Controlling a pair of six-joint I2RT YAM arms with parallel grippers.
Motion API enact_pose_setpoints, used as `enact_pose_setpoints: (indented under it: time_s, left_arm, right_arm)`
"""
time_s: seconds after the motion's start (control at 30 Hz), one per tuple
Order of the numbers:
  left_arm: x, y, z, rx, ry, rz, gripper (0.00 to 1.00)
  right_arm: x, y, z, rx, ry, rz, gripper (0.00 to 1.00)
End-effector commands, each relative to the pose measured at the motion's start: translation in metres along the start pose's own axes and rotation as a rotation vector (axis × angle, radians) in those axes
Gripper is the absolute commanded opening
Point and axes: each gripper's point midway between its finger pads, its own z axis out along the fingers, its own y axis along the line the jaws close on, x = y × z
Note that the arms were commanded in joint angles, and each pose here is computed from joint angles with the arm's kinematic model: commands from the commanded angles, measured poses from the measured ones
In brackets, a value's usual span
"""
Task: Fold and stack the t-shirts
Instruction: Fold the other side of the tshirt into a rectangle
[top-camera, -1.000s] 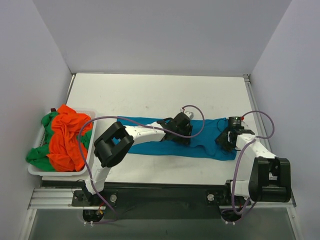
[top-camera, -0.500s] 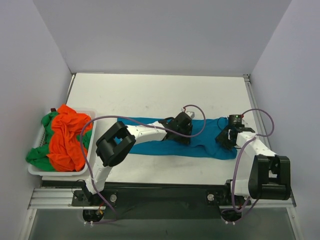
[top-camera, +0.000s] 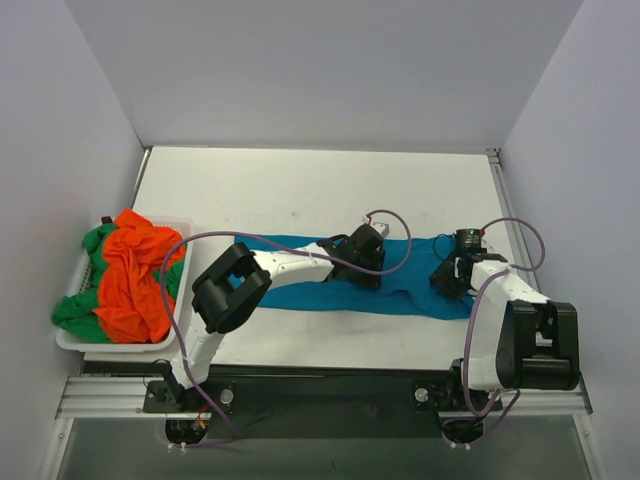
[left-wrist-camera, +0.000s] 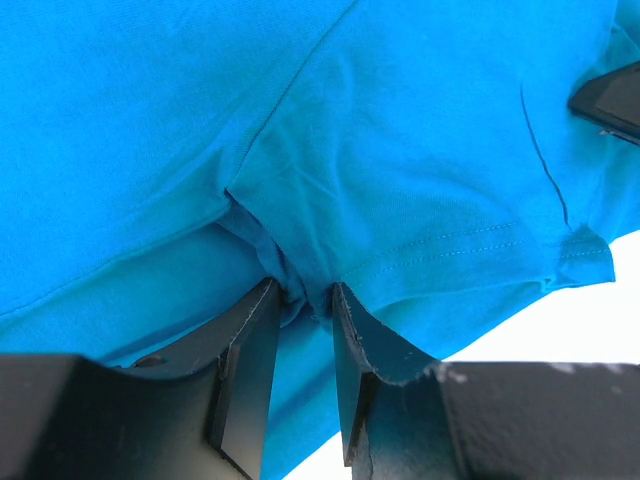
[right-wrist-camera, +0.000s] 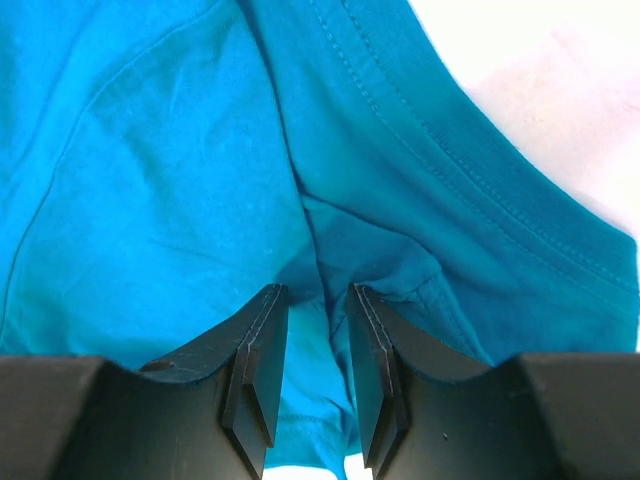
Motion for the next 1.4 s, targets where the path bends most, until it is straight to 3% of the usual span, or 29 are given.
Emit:
enact_pose_setpoints:
  time_s: [0.0,0.7,0.93,1.37]
  left_arm:
    - [-0.001,0.001,-0.005,-0.017,0.006,0.022,0.38]
    - [0.001,0.008,-0.006,-0.027,0.009,0.019,0.38]
    - [0.001,0.009,-0.006,-0.031,0.008,0.015,0.38]
    - [0.001,0.012,-0.006,-0.035,0.012,0.01,0.38]
  right_arm:
    - [-0.006,0.003,0.003,-0.006,-0.013,-0.001,0.31]
    - [-0.001,0.008,-0.005,-0.048,-0.005,0.011,0.22]
    - [-0.005,0.005,-0.008,-0.025,-0.016,0.0,0.01]
    - [-0.017,-0.014,-0.011,0.063,-0.048,-0.022,0.0]
